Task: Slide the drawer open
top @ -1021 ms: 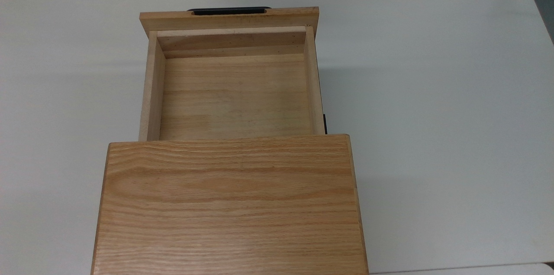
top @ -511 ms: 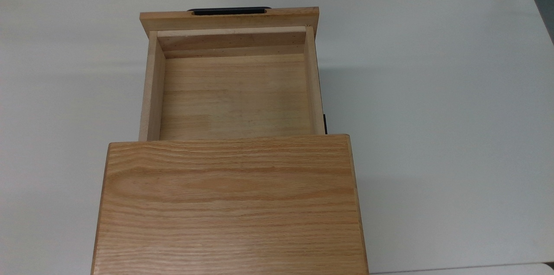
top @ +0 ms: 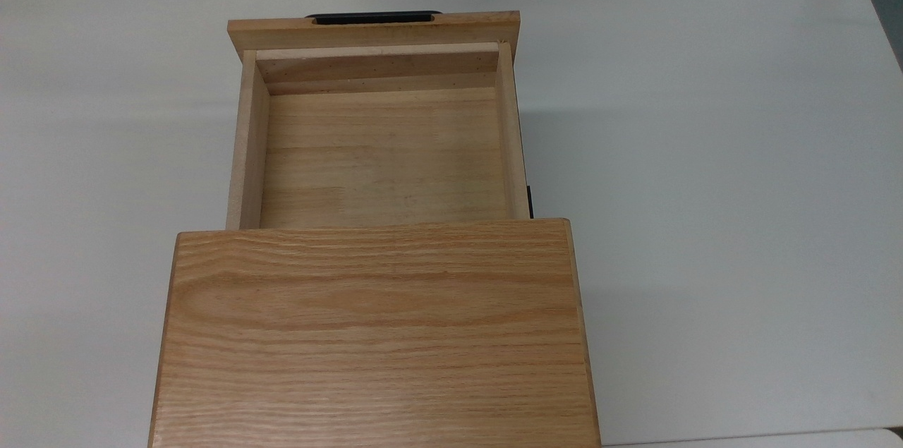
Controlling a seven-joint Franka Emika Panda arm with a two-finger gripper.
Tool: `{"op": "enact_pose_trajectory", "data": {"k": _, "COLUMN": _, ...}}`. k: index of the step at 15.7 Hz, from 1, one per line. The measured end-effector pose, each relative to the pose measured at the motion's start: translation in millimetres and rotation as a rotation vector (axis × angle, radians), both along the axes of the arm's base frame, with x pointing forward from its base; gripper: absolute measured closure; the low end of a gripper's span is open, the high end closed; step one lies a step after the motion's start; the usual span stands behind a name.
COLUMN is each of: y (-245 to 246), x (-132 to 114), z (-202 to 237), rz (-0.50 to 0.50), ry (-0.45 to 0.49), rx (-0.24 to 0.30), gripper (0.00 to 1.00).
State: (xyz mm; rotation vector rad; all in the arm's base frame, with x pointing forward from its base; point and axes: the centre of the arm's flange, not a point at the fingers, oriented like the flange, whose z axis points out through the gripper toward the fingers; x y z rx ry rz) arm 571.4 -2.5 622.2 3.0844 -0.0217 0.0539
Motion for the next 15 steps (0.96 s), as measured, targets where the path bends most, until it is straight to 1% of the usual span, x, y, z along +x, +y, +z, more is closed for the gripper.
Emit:
{"op": "enact_pose_trajectory", "data": {"k": 6, "y": 13, "x": -1, "z": 2, "rz": -0.008, "ry": 0.001, "rx": -0.004, "gripper": 0.0}}
{"op": "enact_pose_trajectory", "data": {"k": 15, "y": 6, "x": -5, "z": 9, "rz": -0.014, "ry": -0.011, "rx": -0.003, "gripper": 0.0}}
